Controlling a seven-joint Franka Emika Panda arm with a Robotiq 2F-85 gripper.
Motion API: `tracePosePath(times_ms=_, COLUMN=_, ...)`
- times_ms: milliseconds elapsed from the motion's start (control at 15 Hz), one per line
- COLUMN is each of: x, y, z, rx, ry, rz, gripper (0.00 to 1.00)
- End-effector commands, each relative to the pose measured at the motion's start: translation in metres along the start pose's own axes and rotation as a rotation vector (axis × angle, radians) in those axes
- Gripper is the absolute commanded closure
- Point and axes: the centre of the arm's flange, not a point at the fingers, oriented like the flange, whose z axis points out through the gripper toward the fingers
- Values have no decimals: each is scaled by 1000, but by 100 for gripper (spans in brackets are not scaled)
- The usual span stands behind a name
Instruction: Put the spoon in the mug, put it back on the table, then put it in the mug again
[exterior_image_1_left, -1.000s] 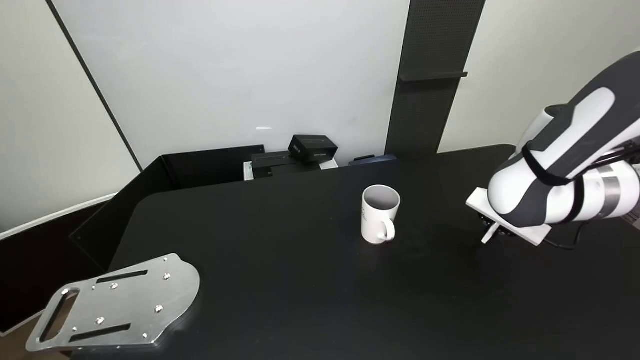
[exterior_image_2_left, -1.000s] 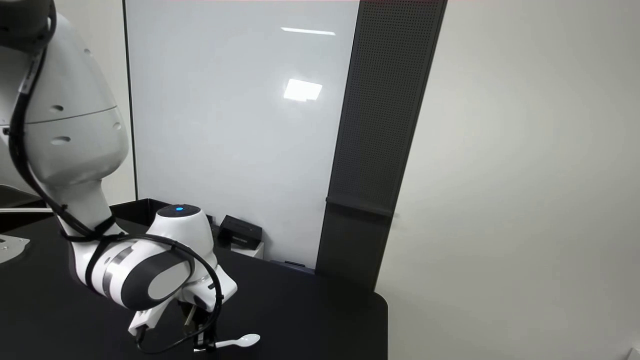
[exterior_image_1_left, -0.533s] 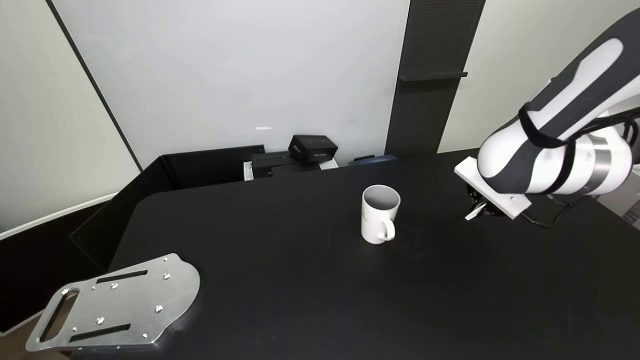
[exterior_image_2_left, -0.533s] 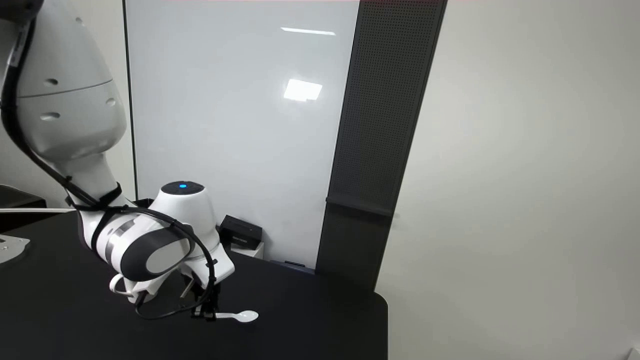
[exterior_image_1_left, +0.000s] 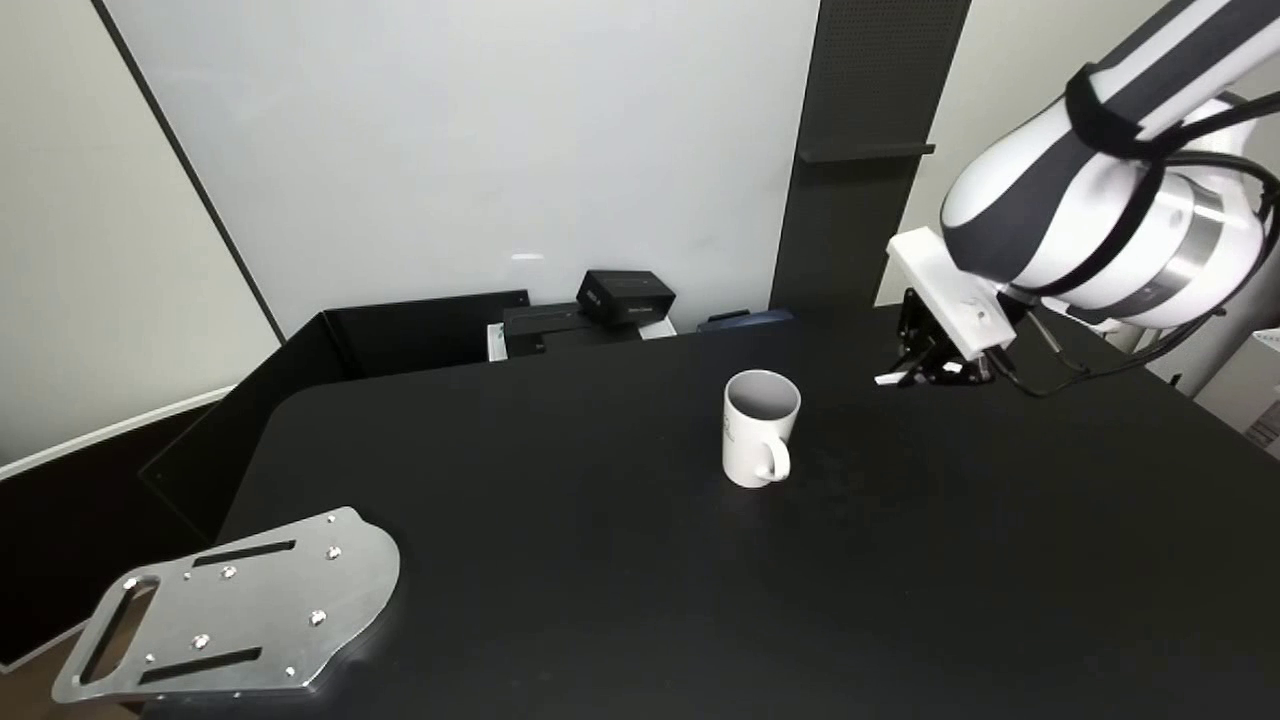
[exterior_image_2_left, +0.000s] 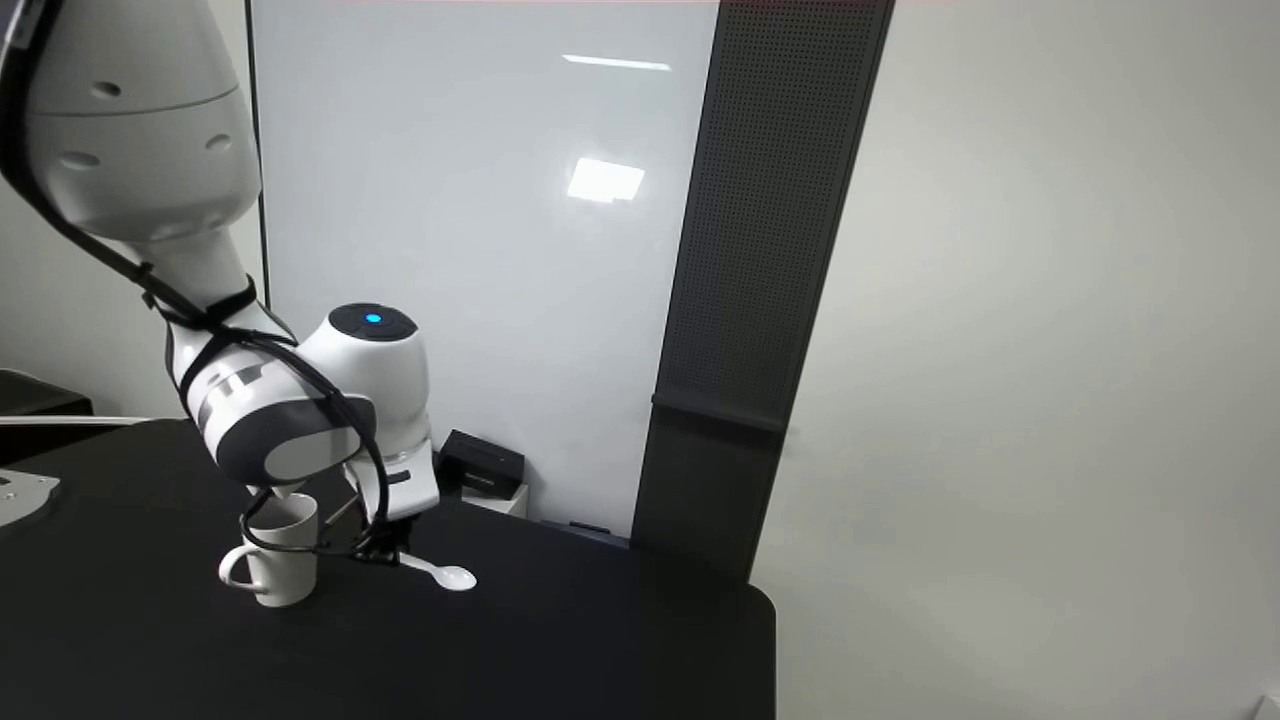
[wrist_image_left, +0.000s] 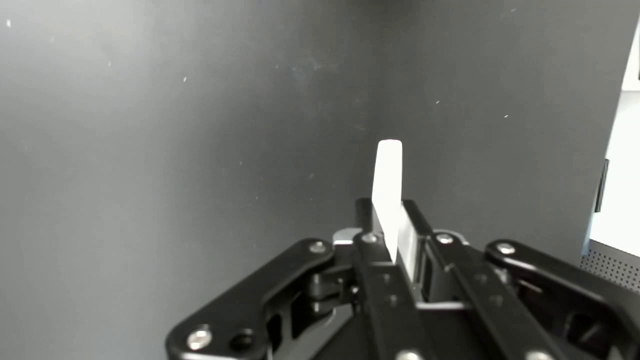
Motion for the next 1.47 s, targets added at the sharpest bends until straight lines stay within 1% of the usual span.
tracePosePath(times_ms=0, x=-2, y=-6, z=-26, rx=65, ry=-134, rz=125, gripper=96)
tracePosePath(times_ms=133, x=-7, y=-12, z=-36, rx=98, ry=-215, rz=163, gripper=96)
tracePosePath(times_ms=267, x=-10, y=-22, z=-45, rx=102, ry=-309, rz=176, gripper=96)
tracePosePath(times_ms=533, x=-19, y=-34, z=-56, rx=79, ry=-486, rz=178, gripper=96)
tracePosePath(times_ms=800, x=-33, y=-25, z=-51, rx=22, ry=-643, rz=186, gripper=96)
tracePosePath(times_ms=933, x=-43, y=-17, z=-47, rx=2, ry=-696, rz=174, gripper=96)
tracePosePath(times_ms=1067, x=-55, y=-12, z=-43, rx=-18, ry=-727, rz=162, gripper=96)
tracePosePath(times_ms=1267, x=-72, y=-7, z=-37, rx=-24, ry=-730, rz=136, gripper=96)
tracePosePath(times_ms=1400, x=-82, y=-5, z=-34, rx=-13, ry=-716, rz=120, gripper=96)
